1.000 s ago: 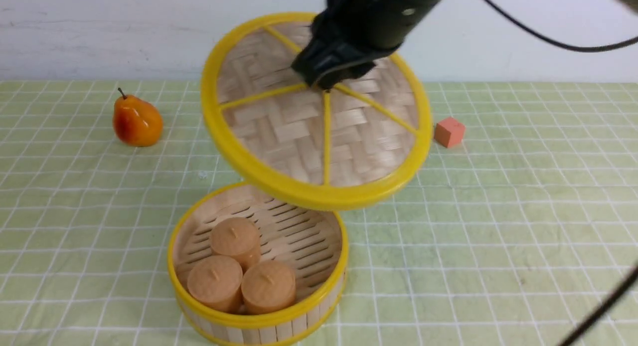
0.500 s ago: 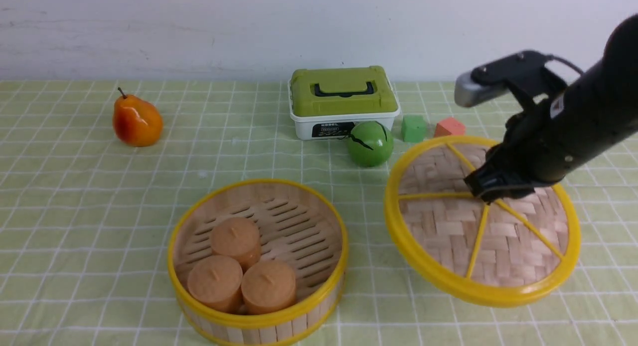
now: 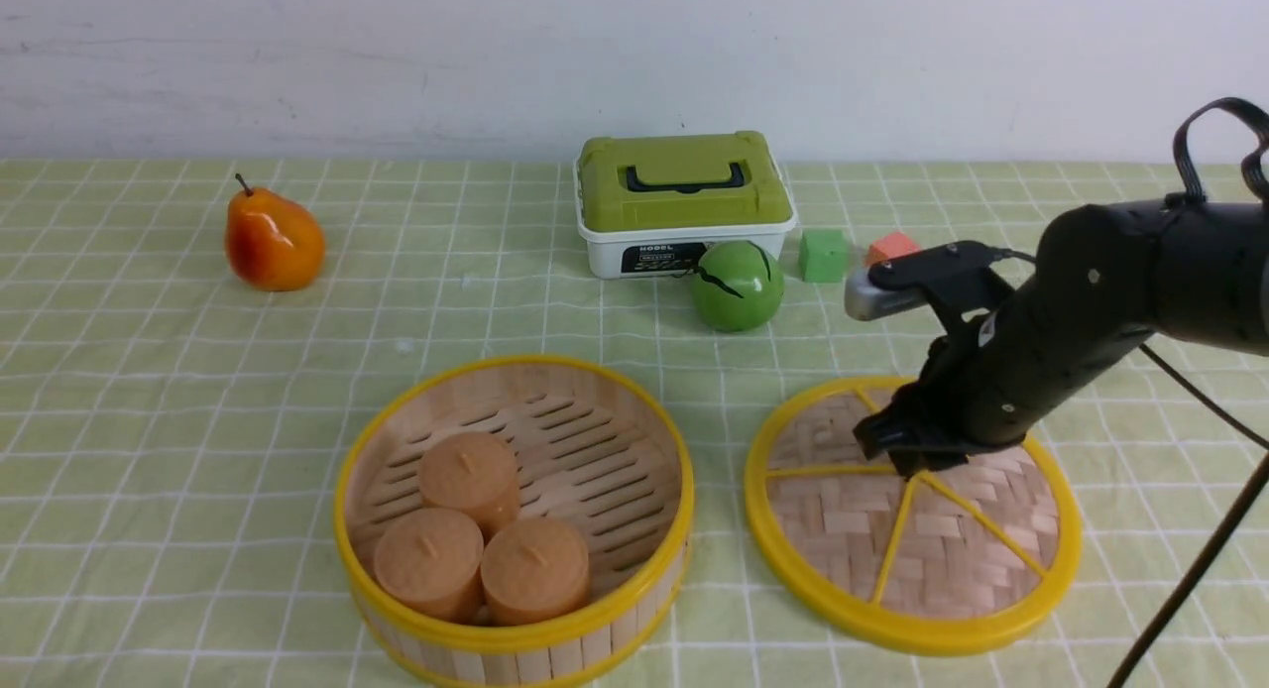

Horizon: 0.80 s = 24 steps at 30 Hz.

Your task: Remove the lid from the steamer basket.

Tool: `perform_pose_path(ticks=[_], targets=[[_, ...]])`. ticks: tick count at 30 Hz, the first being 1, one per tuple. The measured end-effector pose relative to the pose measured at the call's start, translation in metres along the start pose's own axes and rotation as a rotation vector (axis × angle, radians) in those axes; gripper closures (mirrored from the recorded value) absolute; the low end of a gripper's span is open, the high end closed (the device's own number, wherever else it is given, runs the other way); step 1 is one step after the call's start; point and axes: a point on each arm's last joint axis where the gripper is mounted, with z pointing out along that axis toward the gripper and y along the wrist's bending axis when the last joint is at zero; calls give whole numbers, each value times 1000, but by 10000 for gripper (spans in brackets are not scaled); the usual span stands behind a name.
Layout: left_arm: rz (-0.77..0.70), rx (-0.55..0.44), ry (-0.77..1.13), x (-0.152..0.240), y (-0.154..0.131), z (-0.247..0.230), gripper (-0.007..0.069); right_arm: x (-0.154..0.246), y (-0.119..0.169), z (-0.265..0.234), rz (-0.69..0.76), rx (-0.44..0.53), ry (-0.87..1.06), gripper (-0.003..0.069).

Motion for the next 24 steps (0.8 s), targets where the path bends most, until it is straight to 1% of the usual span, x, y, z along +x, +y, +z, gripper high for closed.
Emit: perform_pose_path(ticks=[1, 3, 4, 5, 6, 7, 8, 9, 10, 11, 13, 15, 17, 19, 20, 22, 24], targets=[[0, 0, 0, 0, 0, 0, 386, -1, 1, -3, 5, -4, -11, 396], [0, 0, 0, 0, 0, 0, 386, -3, 3, -17, 5, -10, -28, 302], [0, 0, 0, 0, 0, 0, 386, -3, 3, -19, 4, -10, -33, 295], [0, 0, 0, 0, 0, 0, 386, -5, 5, -44, -2, -15, -74, 239], [0, 0, 0, 0, 0, 0, 386, -7, 7, -62, -6, -17, -102, 222], [0, 0, 0, 0, 0, 0, 386, -6, 7, -62, -7, -18, -107, 219], [0, 0, 0, 0, 0, 0, 386, -5, 12, -110, -25, -18, -213, 203], [0, 0, 0, 0, 0, 0, 386, -5, 12, -115, -28, -17, -223, 203], [0, 0, 0, 0, 0, 0, 386, 0, 14, -141, -40, -14, -283, 209], [0, 0, 0, 0, 0, 0, 386, 2, 15, -155, -42, -12, -307, 212], [0, 0, 0, 0, 0, 0, 386, 22, 18, -197, -58, -10, -418, 263], [0, 0, 0, 0, 0, 0, 386, 43, 20, -217, -66, -7, -458, 319], [0, 0, 0, 0, 0, 0, 386, 65, 20, -228, -73, -2, -479, 384], [0, 0, 0, 0, 0, 0, 386, 88, 20, -234, -77, 1, -493, 478], [0, 0, 0, 0, 0, 0, 386, 102, 19, -235, -77, 1, -493, 538], [0, 0, 0, 0, 0, 0, 386, 117, 19, -238, -79, 1, -505, 622], [0, 0, 0, 0, 0, 0, 386, 134, 19, -237, -80, 2, -513, 666]])
